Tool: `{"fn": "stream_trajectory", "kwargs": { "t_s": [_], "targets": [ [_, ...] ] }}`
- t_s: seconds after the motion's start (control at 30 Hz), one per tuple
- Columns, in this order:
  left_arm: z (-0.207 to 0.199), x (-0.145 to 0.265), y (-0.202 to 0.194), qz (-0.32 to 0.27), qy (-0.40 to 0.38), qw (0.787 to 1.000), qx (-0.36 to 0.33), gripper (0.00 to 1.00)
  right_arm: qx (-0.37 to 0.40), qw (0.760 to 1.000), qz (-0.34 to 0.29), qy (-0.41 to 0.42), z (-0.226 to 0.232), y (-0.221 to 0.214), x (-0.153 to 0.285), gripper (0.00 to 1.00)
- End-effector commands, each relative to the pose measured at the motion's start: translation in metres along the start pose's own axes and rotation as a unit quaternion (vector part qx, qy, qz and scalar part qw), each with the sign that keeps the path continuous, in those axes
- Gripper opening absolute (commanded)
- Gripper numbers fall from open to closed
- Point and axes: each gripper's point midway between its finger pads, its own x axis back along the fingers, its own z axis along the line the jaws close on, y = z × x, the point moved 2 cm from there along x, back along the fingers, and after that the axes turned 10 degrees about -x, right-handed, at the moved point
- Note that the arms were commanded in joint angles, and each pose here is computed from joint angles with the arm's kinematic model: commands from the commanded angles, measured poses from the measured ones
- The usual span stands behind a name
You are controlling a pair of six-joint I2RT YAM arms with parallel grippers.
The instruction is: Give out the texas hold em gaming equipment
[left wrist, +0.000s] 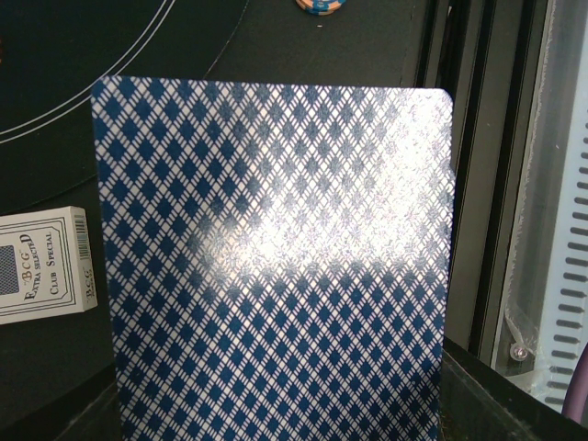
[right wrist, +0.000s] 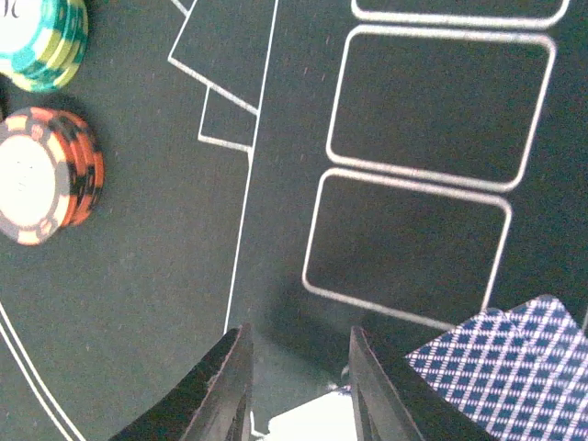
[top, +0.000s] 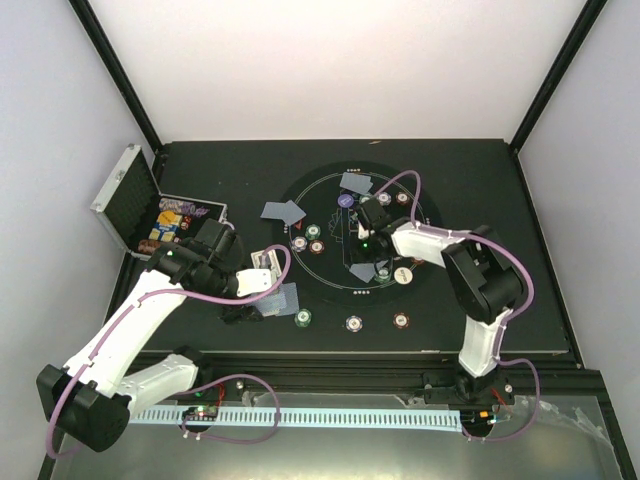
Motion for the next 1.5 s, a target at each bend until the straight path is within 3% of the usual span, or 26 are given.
{"fn": "stream_trajectory", "kwargs": {
  "t_s": [0.0,0.33,0.57,0.73,0.97,1.13,1.47],
  "targets": [
    [0.001,0.013,0.010,-0.018,0.013,1.000,-0.012,0.01,-0.020,0.999,0.048,-0.014,-0.011,-0.039,-0.002,0.31],
    [0.001,0.014,0.012,-0.020,0.015,1.000,-0.014,0.01,-0.008,0.999,0.048,0.007,0.004,-0.047,0.017,0.30],
    [0.002,0.014,0.012,-0.019,0.016,1.000,-0.014,0.02,-0.009,0.993,0.009,0.115,0.057,-0.023,0.074,0.45],
    [0.003,0.013,0.013,-0.020,0.014,1.000,-0.014,0.02,-0.008,0.971,0.021,0.236,0.104,-0.048,0.114,0.61],
    [0.004,0.013,0.013,-0.020,0.014,1.000,-0.015,0.02,0.007,0.927,0.059,0.371,0.155,-0.109,0.156,0.74],
    [0.003,0.013,0.013,-0.020,0.011,1.000,-0.014,0.02,0.016,0.913,0.087,0.399,0.176,-0.137,0.160,0.79],
    [0.003,0.014,0.013,-0.018,0.011,1.000,-0.013,0.02,0.030,0.896,0.123,0.426,0.216,-0.150,0.144,0.79]
  ]
}}
